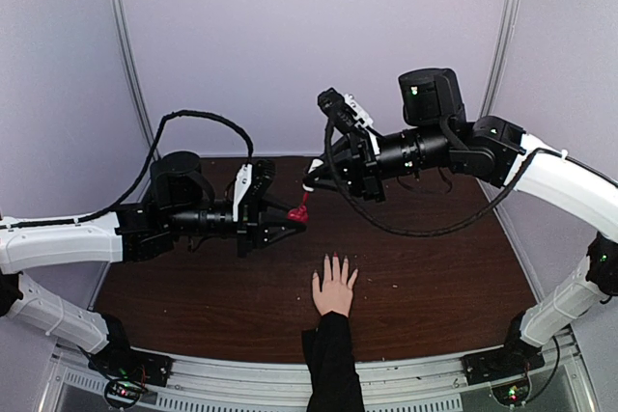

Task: Paint the nails
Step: Close the cap of the nail polish bottle.

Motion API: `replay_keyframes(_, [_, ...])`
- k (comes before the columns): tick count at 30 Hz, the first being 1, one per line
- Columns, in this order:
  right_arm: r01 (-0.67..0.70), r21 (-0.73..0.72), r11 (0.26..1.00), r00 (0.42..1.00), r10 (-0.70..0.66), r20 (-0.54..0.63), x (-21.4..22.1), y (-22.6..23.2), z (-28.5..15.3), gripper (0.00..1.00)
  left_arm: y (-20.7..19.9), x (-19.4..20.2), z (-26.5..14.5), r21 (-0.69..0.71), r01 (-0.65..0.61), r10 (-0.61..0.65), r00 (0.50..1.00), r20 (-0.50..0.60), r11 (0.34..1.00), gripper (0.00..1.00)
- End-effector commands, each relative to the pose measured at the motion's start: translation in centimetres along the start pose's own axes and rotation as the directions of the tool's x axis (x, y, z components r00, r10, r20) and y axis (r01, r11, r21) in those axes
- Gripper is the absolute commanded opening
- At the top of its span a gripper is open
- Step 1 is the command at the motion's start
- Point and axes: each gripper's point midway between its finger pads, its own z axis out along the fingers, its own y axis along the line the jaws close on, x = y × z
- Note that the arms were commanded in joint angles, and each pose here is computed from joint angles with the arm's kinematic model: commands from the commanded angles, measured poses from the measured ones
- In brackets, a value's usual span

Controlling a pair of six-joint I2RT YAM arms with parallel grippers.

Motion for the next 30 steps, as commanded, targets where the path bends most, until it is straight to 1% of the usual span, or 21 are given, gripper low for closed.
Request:
replay_keyframes(1, [0.033,-0.003,0.999,0.999,-0.033,0.037,-1.41,0.53,-0.51,0.00,0.15,-2.18,-0.09,-0.014,-0.031,0.032,0.998,0.061,0.999,0.00])
replay_keyframes(10, [0.034,-0.001,0.999,0.999,-0.034,0.033,-1.24,0.66,-0.72,0.00,0.13,-2.59,-0.27,-0.018,-0.040,0.042,0.996,0.078,0.999,0.00])
replay_keyframes(12, [0.036,-0.001,0.999,0.999,-0.036,0.035,-1.31,0.71,-0.80,0.00,0.18,-2.69,-0.33,-0.021,-0.011,0.012,0.997,0.082,1.000,0.00])
replay_keyframes(30, [0.034,-0.012,0.999,0.999,-0.033,0.031,-1.02,0.82,-0.56,0.00,0.39,-3.03,-0.47,-0.033,-0.011,0.014,0.996,0.090,0.999,0.00])
